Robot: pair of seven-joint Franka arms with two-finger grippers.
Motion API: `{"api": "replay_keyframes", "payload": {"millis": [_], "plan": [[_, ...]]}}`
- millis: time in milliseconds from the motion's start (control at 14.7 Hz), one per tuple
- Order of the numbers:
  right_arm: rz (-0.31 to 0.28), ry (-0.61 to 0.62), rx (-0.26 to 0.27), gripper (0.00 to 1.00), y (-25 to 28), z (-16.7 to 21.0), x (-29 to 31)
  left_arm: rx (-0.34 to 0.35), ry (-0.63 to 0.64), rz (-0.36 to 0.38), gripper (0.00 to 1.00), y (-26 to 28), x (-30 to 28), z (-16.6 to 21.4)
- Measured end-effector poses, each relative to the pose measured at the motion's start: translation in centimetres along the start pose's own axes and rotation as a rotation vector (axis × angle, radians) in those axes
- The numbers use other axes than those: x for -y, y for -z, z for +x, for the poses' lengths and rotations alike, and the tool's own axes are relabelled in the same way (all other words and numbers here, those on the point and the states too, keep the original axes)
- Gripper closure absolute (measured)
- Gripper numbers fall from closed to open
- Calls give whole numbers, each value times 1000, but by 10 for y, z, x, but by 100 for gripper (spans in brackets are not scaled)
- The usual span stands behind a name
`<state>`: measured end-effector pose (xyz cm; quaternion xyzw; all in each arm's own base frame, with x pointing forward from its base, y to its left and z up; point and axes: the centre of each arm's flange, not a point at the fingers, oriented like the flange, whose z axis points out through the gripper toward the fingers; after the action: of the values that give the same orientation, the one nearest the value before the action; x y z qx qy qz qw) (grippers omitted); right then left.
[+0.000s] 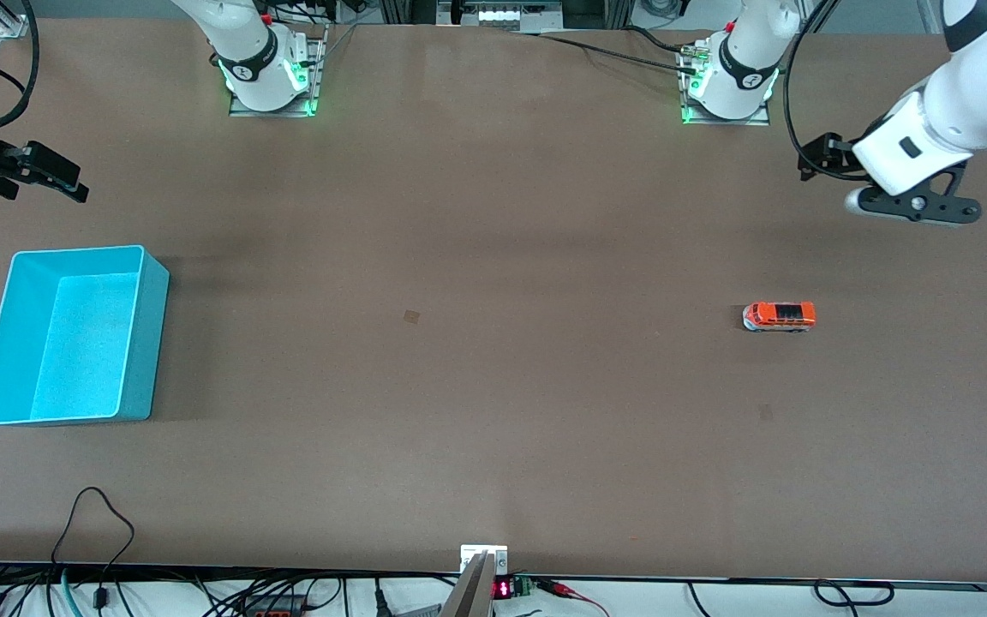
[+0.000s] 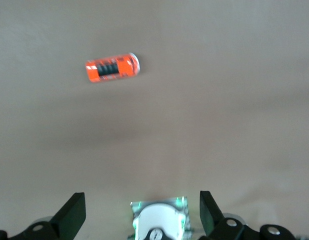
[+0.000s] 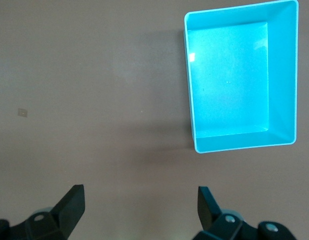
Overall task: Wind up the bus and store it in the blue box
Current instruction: 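Move the left gripper down over the orange toy bus, then close the left gripper on the orange bus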
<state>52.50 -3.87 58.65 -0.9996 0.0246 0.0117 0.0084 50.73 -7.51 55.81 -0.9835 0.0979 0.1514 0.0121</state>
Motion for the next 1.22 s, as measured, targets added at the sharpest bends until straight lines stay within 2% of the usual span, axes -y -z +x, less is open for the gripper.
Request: {"api": "replay_keyframes", "payload": {"millis": [136,340,544,748,1020,1224], "plan": [[0,0,0,0,0,0,0,25,-125,2,0,-3,-8,-1],[0,3,0,0,0,0,1,32,-387,13,0,-8,-4,4],[0,4,0,0,0,0,2,-8,-641,42,0,-32,13,28],[-1,4,1,0,0,0,2,-76,-839,112,0,-77,45,57],[-1,4,2,0,-1,0,2,-160,-1096,175,0,-166,104,92],[-1,4,2,0,-1,0,2,-174,-1188,182,0,-227,117,124]]}}
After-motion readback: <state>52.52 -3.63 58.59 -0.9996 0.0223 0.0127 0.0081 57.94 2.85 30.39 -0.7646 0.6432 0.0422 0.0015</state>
